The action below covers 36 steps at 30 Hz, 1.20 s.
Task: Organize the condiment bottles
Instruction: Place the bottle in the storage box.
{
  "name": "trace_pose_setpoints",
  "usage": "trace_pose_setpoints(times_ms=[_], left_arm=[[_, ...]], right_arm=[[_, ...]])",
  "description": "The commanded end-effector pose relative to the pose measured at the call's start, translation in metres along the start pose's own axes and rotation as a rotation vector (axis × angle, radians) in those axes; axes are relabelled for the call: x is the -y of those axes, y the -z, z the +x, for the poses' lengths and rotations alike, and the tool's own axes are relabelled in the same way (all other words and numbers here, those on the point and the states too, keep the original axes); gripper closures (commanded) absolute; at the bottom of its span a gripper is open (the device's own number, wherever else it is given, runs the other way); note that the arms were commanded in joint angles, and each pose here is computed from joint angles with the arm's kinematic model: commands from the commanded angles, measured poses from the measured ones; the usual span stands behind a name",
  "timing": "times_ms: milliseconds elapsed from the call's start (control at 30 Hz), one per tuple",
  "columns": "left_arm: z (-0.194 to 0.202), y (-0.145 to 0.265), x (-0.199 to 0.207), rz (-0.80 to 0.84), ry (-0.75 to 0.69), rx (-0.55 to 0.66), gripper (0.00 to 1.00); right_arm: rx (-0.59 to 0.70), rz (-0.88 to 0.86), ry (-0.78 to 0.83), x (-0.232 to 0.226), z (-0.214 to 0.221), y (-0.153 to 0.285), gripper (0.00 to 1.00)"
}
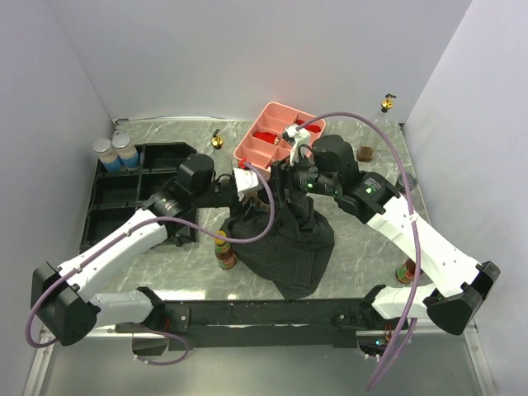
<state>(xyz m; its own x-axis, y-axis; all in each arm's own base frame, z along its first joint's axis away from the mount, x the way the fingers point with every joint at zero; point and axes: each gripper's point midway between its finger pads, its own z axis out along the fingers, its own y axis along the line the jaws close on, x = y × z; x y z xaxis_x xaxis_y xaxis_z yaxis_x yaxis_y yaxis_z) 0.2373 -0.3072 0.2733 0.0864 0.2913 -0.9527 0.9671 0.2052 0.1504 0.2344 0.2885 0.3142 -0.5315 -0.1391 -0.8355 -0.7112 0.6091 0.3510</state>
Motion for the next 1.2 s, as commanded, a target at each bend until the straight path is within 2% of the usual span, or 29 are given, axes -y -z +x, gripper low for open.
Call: trace_pose_setpoints(times_ms=[0, 67, 100, 200, 433, 500, 633, 667, 767, 967, 1000, 1167], left_arm=[[-0.031, 0.012, -0.007, -0.073, -0.054, 0.12, 0.72], [-0.03, 0.014, -0.005, -0.081, -0.044, 0.134, 0.8], [-0.032, 0.018, -0.005, -0.095, -0.043, 0.146, 0.88], [-0.035, 0.027, -0.008, -0.155, -0.023, 0.179, 0.99], [-0.031, 0.055, -0.024, -0.294, 0.065, 0.221, 0.99], [-0.033, 0.072, -0.04, -0.391, 0.079, 0.242, 0.99], [-0.044, 0.119, -0.087, -0.677, 0.116, 0.324, 0.99], [-0.039, 0.139, -0.107, -0.806, 0.131, 0.331, 0.99], [-0.04, 0.174, -0.133, -0.973, 0.117, 0.384, 0.99], [-0.033, 0.216, -0.177, -1.173, 0.185, 0.482, 0.99], [-0.033, 0.223, -0.188, -1.216, 0.197, 0.53, 0.99], [-0.011, 0.236, -0.236, -1.313, 0.181, 0.535, 0.99]], right_arm=[[0.122, -0.091, -0.003, -0.027, -0.037, 0.012, 0.61], [0.158, -0.089, -0.007, -0.029, -0.049, 0.017, 0.47], [0.176, -0.081, -0.019, -0.03, -0.054, 0.02, 0.33], [0.249, -0.071, -0.042, -0.032, -0.077, 0.032, 0.0], [0.451, -0.044, -0.108, -0.027, -0.126, 0.078, 0.0], [0.494, -0.04, -0.109, -0.026, -0.13, 0.088, 0.0], [0.528, -0.029, -0.107, -0.023, -0.109, 0.102, 0.0], [0.543, -0.025, -0.108, -0.021, -0.106, 0.105, 0.0], [0.543, -0.009, -0.104, -0.015, -0.087, 0.107, 0.0], [0.537, 0.04, -0.104, 0.0, -0.059, 0.107, 0.0], [0.54, 0.038, -0.109, 0.0, -0.056, 0.106, 0.0], [0.567, -0.005, -0.139, 0.001, -0.03, 0.105, 0.0]])
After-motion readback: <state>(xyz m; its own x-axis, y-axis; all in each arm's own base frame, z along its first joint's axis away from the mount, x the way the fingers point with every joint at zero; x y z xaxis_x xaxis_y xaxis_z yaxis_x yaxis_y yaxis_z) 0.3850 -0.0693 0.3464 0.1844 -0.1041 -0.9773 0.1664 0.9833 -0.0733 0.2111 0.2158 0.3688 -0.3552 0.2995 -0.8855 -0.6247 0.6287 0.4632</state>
